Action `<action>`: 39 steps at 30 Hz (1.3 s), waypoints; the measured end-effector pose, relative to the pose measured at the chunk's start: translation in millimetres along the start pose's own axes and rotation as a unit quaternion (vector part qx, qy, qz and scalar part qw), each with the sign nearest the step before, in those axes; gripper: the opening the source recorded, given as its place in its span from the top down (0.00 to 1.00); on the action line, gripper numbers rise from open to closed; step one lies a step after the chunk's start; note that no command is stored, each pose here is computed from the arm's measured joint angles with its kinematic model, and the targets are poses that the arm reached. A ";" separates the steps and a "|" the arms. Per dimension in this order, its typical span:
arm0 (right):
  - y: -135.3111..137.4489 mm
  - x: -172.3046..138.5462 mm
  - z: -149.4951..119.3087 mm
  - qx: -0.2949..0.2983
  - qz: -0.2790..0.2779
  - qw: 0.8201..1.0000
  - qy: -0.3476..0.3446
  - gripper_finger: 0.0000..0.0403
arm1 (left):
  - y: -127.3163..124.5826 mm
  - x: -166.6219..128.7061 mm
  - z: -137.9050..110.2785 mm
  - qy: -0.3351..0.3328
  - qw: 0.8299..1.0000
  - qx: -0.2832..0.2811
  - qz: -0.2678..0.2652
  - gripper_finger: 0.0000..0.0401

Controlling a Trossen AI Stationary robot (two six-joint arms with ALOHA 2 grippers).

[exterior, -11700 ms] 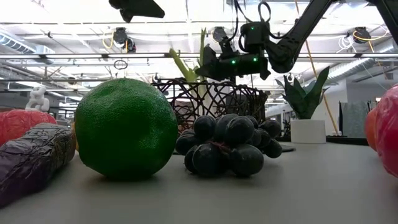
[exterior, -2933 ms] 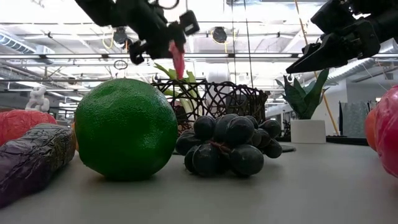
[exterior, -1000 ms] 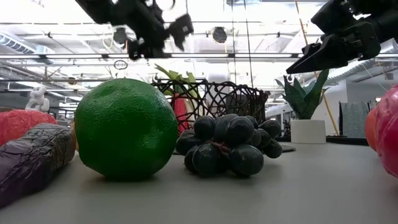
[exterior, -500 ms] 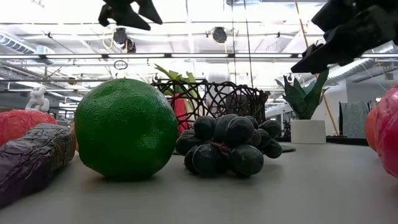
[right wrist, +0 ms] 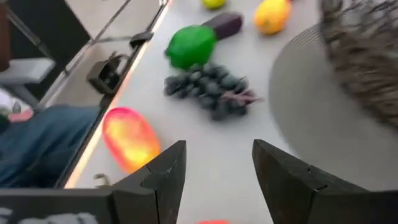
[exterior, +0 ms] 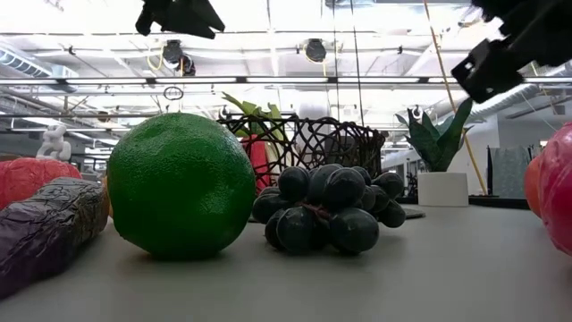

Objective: Build produce basket
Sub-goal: Put the red mango into the black woven basket

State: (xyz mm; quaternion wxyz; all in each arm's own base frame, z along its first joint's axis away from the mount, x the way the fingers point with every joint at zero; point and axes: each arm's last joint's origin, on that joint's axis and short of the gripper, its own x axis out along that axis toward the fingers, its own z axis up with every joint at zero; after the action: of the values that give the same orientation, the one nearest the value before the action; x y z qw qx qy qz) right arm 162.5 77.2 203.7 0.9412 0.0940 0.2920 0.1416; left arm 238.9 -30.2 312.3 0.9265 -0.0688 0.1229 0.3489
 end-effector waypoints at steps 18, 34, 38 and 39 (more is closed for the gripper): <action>77.0 83.4 -0.9 -0.078 0.065 0.994 0.031 0.38 | -38.7 -29.3 -2.8 -0.022 0.989 -0.035 -0.140 0.69; 105.0 147.0 15.5 -0.178 0.069 0.976 0.106 0.26 | -42.4 -36.2 -5.1 -0.021 0.988 -0.026 -0.151 0.70; 101.1 157.8 12.5 -0.171 0.091 0.972 0.133 0.28 | -42.4 -36.2 -5.0 -0.022 0.988 -0.027 -0.151 0.70; 98.9 159.9 10.4 -0.170 0.089 0.971 0.140 0.28 | -42.4 -36.2 -5.0 -0.022 0.988 -0.027 -0.151 0.70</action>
State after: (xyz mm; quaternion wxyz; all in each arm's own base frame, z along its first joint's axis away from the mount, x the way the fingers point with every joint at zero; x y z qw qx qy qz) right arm 273.7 220.8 154.2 0.8766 -0.0622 0.3832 0.2844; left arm 239.9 -85.8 319.2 0.9688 -0.1042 0.0816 0.2097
